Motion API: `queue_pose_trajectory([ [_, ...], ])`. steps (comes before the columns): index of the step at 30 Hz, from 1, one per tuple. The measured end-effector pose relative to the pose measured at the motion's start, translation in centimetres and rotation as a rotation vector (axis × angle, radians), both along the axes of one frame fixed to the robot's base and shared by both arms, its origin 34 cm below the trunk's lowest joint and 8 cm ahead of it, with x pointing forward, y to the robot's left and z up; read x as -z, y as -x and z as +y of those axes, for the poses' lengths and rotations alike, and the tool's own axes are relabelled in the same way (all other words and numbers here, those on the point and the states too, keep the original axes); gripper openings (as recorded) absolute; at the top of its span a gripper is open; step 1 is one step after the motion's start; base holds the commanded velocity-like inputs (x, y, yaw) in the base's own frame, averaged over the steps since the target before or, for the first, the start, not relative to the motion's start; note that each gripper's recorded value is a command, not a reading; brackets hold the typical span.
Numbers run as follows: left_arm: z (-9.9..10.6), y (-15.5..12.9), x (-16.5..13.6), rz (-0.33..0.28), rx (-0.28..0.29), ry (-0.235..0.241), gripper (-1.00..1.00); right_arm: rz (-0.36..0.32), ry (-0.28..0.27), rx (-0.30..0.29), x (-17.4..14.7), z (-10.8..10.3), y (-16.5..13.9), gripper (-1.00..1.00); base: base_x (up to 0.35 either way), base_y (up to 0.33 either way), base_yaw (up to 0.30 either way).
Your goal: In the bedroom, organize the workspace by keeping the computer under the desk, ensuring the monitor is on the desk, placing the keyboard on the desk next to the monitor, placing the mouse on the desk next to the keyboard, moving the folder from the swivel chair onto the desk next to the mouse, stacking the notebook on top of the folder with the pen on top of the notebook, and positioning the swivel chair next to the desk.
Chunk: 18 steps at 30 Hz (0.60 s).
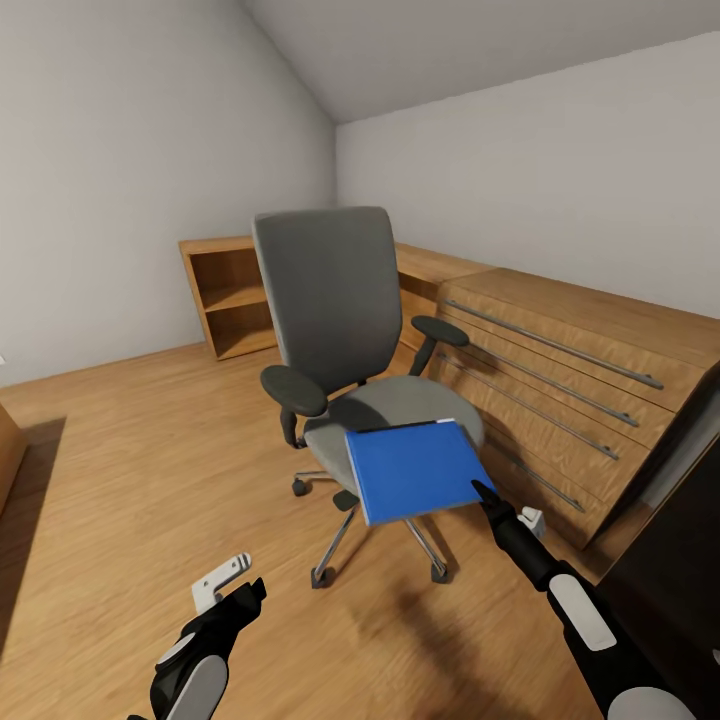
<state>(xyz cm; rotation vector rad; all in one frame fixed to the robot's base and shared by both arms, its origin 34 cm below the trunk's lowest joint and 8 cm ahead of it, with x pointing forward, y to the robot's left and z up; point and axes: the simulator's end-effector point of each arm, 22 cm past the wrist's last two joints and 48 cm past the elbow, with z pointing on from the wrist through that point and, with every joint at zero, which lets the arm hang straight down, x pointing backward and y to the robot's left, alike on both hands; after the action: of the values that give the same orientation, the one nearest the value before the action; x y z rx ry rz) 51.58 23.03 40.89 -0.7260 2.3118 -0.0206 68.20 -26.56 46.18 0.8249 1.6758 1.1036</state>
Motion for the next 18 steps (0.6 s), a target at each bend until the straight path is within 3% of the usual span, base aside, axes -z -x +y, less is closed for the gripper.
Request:
queue_pose_trajectory([
  [18,-0.3,-0.5,-2.8,-0.062,0.005,0.002,1.00,-0.068,0.001,0.003,-4.1,-0.2,-0.3,-1.00,0.000,0.000,0.000],
])
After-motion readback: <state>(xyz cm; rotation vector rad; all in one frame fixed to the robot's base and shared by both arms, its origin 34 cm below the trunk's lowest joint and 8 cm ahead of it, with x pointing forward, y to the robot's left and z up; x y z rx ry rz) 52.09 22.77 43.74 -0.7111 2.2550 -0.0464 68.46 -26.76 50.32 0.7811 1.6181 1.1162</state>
